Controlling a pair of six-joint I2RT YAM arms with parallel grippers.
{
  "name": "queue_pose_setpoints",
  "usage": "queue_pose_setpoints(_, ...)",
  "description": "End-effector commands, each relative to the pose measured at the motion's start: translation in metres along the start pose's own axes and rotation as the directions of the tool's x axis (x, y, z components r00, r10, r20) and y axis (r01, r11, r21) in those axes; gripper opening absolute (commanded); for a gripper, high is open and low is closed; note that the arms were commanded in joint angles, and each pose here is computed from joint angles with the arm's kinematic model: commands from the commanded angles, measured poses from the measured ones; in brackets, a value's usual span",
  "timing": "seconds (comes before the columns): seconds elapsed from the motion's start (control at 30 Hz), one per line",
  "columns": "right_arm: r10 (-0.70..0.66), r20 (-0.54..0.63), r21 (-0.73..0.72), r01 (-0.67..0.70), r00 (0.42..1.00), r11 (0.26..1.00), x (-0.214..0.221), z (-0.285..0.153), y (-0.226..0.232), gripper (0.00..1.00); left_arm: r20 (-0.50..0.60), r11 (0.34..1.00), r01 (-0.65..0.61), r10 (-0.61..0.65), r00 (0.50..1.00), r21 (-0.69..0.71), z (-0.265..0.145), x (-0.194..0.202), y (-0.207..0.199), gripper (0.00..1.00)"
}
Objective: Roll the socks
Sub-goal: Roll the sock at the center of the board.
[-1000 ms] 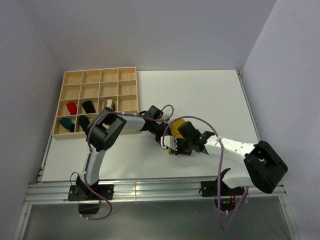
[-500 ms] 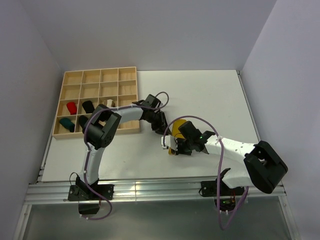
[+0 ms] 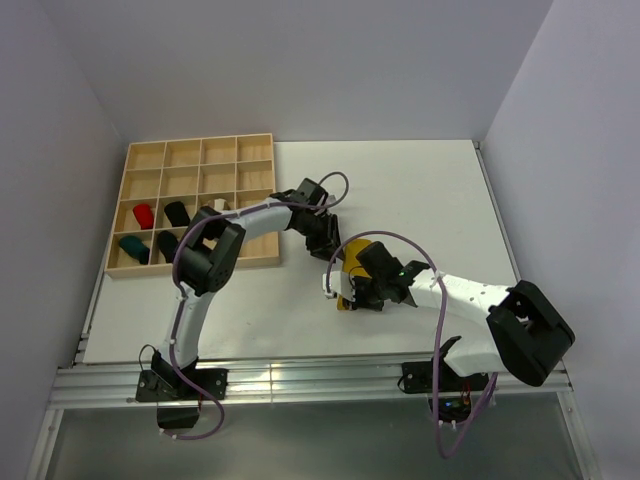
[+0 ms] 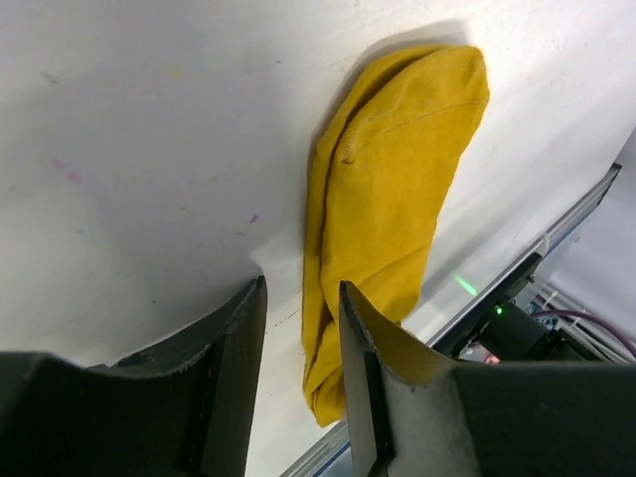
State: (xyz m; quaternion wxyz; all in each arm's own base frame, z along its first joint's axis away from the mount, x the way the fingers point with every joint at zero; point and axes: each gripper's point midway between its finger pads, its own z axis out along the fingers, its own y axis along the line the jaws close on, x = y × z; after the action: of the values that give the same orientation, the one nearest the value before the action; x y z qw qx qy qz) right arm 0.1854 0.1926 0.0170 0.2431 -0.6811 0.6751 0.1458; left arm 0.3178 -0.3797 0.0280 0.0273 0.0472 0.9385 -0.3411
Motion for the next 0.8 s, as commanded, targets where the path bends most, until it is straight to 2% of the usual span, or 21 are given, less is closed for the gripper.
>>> queue_pose_setpoints(0.0, 0.024, -0.039, -0.063, -0.027, 0.999, 0.998, 0.01, 0.001, 0.013, 0.19, -0.049, 0.999, -0.045, 0.044, 0.998, -0.012, 0.012, 0.01, 0.008, 0.41)
queue_pose_setpoints(0.27, 0.027, -0.037, -0.062, -0.029, 0.999, 0.998, 0.009, 0.0, 0.012, 0.19, -0.134, 1.0, -0.018, 0.019, 0.991, 0.005, 0.033, 0.039, 0.016, 0.36)
queue_pose_setpoints(0.37, 0.026, -0.032, -0.056, -0.027, 0.999, 0.998, 0.007, -0.001, 0.011, 0.19, -0.142, 1.0, -0.001, 0.001, 0.99, -0.002, 0.038, 0.044, 0.021, 0.3)
queue_pose_setpoints(0.4, 0.029, -0.033, -0.054, -0.03, 0.999, 0.998, 0.008, -0.001, 0.011, 0.19, -0.144, 1.0, 0.009, -0.01, 0.989, -0.007, 0.039, 0.045, 0.023, 0.22)
queue_pose_setpoints(0.47, 0.03, -0.035, -0.056, -0.032, 0.999, 0.998, 0.008, 0.0, 0.011, 0.19, -0.139, 1.0, 0.015, -0.018, 0.99, -0.02, 0.039, 0.045, 0.027, 0.12)
queue_pose_setpoints(0.6, 0.054, -0.038, -0.078, -0.057, 0.998, 0.995, 0.011, -0.002, 0.013, 0.18, -0.089, 0.998, 0.055, -0.059, 0.994, -0.044, 0.034, 0.038, 0.035, 0.02)
queue_pose_setpoints(0.77, 0.091, -0.028, -0.153, -0.095, 0.995, 0.984, 0.011, -0.007, 0.017, 0.19, -0.014, 0.994, 0.09, -0.091, 0.996, -0.055, 0.019, 0.018, 0.046, 0.0)
